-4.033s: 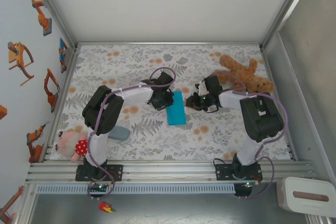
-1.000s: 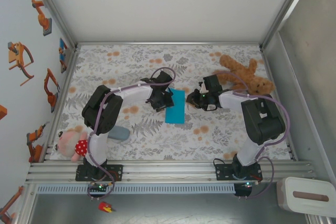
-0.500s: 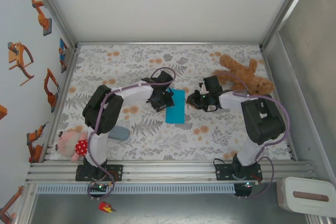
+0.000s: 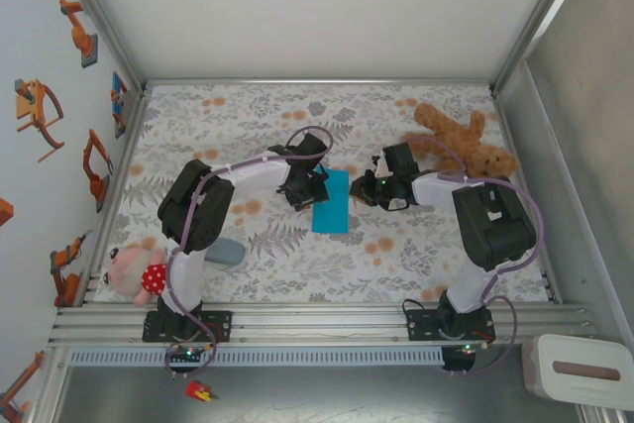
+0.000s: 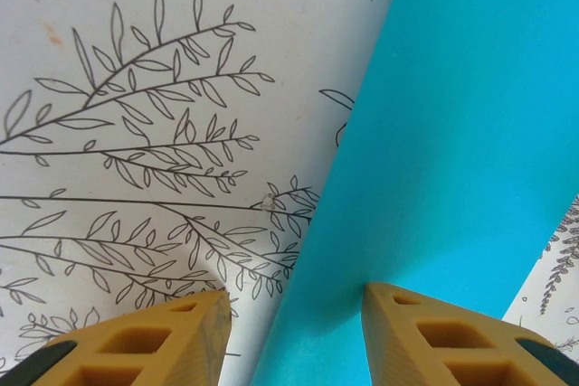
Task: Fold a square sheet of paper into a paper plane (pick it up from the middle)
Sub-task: Hold the square sheet of paper at the center of the table.
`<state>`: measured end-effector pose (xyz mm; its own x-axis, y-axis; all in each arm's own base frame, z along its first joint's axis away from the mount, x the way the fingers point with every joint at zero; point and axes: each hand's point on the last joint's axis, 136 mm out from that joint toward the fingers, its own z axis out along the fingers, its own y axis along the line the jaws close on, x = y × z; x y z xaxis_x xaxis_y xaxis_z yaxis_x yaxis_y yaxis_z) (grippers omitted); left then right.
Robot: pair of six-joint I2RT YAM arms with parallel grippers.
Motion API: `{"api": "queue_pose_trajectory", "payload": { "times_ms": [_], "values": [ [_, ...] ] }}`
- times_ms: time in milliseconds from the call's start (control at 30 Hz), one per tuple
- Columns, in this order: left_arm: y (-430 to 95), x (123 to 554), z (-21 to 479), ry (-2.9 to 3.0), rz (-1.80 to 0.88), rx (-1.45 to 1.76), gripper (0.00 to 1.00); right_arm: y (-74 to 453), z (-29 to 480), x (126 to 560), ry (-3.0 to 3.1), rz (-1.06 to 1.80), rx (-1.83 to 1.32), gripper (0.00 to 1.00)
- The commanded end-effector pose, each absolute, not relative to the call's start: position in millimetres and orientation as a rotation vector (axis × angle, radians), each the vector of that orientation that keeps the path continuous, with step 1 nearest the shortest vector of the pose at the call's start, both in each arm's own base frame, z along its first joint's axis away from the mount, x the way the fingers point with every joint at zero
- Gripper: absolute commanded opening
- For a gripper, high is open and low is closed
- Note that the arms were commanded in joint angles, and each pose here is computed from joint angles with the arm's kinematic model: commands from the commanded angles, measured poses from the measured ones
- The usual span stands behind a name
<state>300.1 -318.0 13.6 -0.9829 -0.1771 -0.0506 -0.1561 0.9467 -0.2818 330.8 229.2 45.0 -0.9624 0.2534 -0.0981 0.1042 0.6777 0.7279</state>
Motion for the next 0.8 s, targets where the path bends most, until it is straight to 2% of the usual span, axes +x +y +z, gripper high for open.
{"api": "queue_pose_trajectory", "payload": {
  "times_ms": [0,767],
  "values": [
    [-298,272,-51,3.163,-0.229,-0.219,0.44,232,47,332,2.683,1.179,0.256,0.15],
    [-294,267,-63,3.195,-0.185,-0.282,0.45,261,31,321,2.752,1.273,0.147,0.13]
  ]
}}
